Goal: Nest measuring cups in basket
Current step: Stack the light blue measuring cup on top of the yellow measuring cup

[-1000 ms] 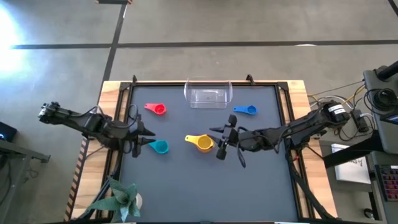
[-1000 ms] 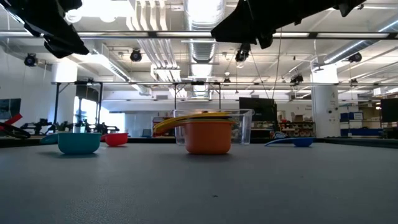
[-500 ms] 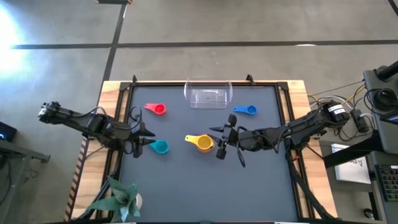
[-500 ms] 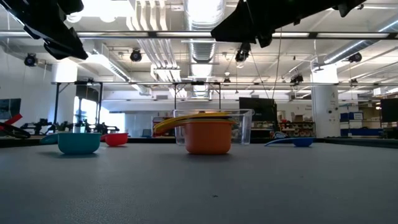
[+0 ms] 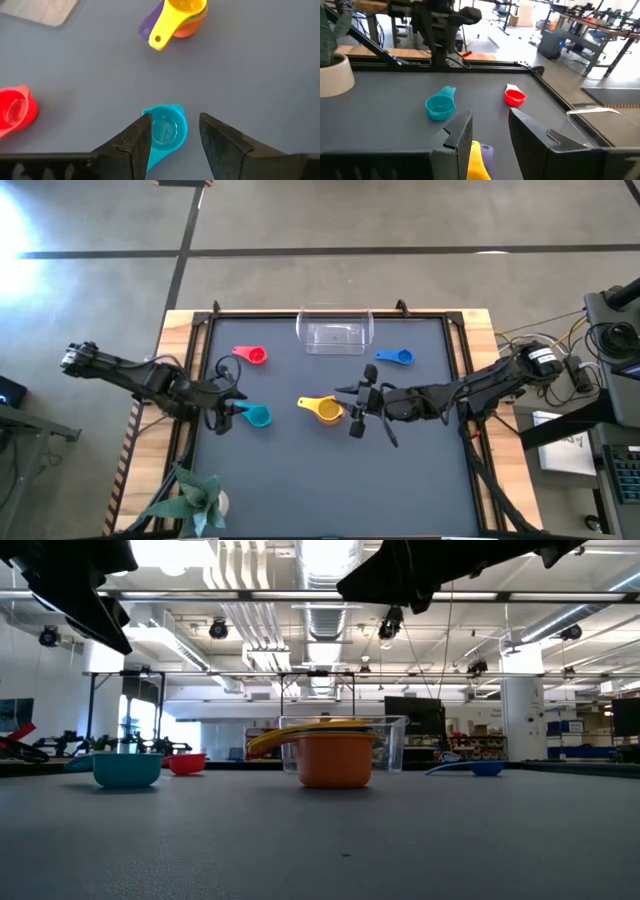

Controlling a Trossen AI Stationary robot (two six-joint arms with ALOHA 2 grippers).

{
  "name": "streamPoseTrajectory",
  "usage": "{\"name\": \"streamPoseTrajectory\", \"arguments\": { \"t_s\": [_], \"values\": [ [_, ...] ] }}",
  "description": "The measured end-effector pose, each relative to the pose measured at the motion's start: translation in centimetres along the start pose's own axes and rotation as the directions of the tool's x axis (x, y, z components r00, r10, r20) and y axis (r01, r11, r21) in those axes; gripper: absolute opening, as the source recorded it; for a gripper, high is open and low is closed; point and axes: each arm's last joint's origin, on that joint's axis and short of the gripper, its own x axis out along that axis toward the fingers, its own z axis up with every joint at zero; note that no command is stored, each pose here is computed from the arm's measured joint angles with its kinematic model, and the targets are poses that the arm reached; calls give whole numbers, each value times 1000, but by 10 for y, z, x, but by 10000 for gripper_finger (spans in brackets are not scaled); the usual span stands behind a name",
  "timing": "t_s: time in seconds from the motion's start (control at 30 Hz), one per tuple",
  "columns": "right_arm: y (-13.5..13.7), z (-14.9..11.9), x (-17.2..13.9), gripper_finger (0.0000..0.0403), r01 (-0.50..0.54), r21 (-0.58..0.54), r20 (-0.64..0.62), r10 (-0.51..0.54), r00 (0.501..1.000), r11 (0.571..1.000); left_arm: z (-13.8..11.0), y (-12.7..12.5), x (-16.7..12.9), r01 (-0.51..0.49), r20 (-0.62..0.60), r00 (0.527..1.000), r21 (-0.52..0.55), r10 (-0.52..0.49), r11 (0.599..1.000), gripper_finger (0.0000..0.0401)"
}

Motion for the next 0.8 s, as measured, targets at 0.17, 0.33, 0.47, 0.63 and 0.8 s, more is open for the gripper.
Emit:
{"name": "streamPoseTrajectory", "arguments": {
  "t_s": [0.17, 0.33, 0.47, 0.63, 0.8],
  "values": [
    [0, 1, -1, 116, -21, 0, 5, 21, 1000, 1000, 0, -1, 5, -9, -27, 1000, 5, 9, 1000, 149],
    [-4, 10, -10, 118, -82, 13, 46, 81, 996, 997, 12, -6, 3, 36, -43, 998, -21, -37, 999, 149],
    [-8, 13, -19, 114, -101, 26, 67, 99, 993, 995, 24, -11, -1, 37, -32, 999, 21, -36, 999, 149],
    [-12, 5, -27, 111, -101, 31, 81, 98, 992, 994, 27, -12, 1, 5, -32, 999, 53, -4, 999, 149],
    [-19, 1, -41, 111, -99, 53, 152, 90, 984, 994, 23, -10, 5, -42, -29, 999, 60, 44, 997, 149]
  ]
}}
